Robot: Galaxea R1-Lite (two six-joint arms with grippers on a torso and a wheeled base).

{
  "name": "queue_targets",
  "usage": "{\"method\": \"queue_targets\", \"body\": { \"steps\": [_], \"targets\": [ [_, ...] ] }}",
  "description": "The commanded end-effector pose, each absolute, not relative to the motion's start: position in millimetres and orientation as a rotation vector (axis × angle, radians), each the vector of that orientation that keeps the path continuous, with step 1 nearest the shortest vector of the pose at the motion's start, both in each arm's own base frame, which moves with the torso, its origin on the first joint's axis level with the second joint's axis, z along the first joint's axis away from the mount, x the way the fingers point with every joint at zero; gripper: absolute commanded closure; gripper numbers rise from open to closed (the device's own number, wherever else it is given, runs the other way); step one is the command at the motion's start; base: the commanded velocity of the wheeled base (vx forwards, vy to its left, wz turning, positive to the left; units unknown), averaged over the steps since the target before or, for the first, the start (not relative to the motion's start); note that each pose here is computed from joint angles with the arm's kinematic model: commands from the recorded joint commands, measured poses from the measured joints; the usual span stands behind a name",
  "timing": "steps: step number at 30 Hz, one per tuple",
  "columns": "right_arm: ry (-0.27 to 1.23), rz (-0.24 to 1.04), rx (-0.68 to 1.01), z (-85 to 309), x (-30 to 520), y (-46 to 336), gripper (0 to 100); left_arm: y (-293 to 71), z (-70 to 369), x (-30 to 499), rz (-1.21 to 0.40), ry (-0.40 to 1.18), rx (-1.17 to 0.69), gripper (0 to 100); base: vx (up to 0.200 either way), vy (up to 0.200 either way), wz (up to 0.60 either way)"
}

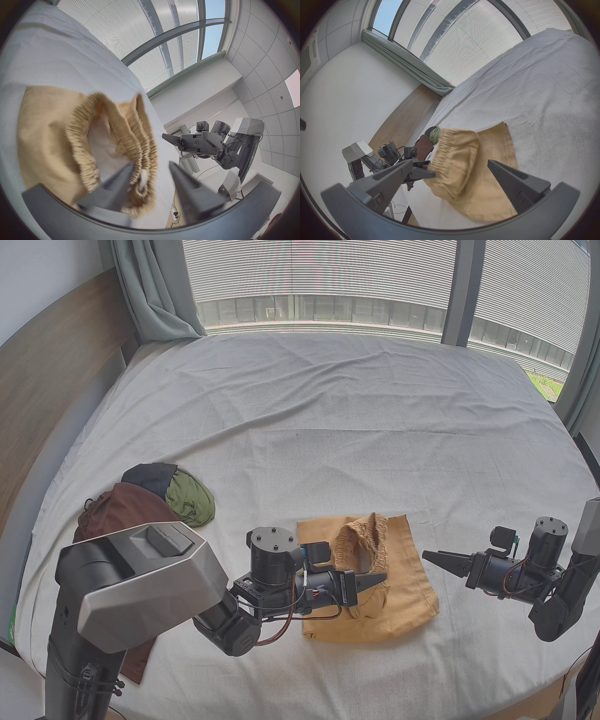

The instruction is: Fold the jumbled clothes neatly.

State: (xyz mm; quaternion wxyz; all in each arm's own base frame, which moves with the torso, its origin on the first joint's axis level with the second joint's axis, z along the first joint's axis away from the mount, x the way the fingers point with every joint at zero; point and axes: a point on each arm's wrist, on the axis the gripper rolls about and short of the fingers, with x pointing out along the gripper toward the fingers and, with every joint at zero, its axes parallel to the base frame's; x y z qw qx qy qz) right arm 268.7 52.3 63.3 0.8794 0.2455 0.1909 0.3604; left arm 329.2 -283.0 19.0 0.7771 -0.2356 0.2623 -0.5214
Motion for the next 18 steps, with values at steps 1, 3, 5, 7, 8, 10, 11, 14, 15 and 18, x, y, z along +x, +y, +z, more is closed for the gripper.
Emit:
{"method": "queue_targets", "body": {
  "steps": [1,3,5,7,8,10,11,14,15,18],
  "targets": [
    [0.395,0.753,0.511,64,269,52,0,-285,17,330,-1.129,0.568,-0.509,0,0.0,0.0,0.0],
    [0.395,0.753,0.511,64,269,52,0,-286,20,332,-1.132,0.554,-0.51,0,0.0,0.0,0.0],
    [0.395,0.753,0.511,64,269,52,0,-288,21,331,-1.135,0.55,-0.51,0,0.0,0.0,0.0],
    [0.397,0.753,0.511,63,269,52,0,-288,22,331,-1.135,0.537,-0.511,0,0.0,0.0,0.0],
    [0.397,0.753,0.511,63,269,52,0,-288,24,331,-1.134,0.526,-0.512,0,0.0,0.0,0.0],
    [0.398,0.752,0.512,63,268,52,0,-288,26,332,-1.13,0.509,-0.514,0,0.0,0.0,0.0],
    [0.399,0.754,0.511,63,268,53,0,-287,29,332,-1.127,0.489,-0.517,0,0.0,0.0,0.0],
    [0.409,0.759,0.511,61,268,55,0,-282,32,334,-1.119,0.47,-0.52,0,0.0,0.0,0.0],
    [0.417,0.762,0.512,60,267,56,0,-281,33,333,-1.114,0.464,-0.521,0,0.0,0.0,0.0],
    [0.434,0.772,0.509,56,266,60,0,-271,35,335,-1.09,0.449,-0.525,0,0.0,0.0,0.0]
  ]
}}
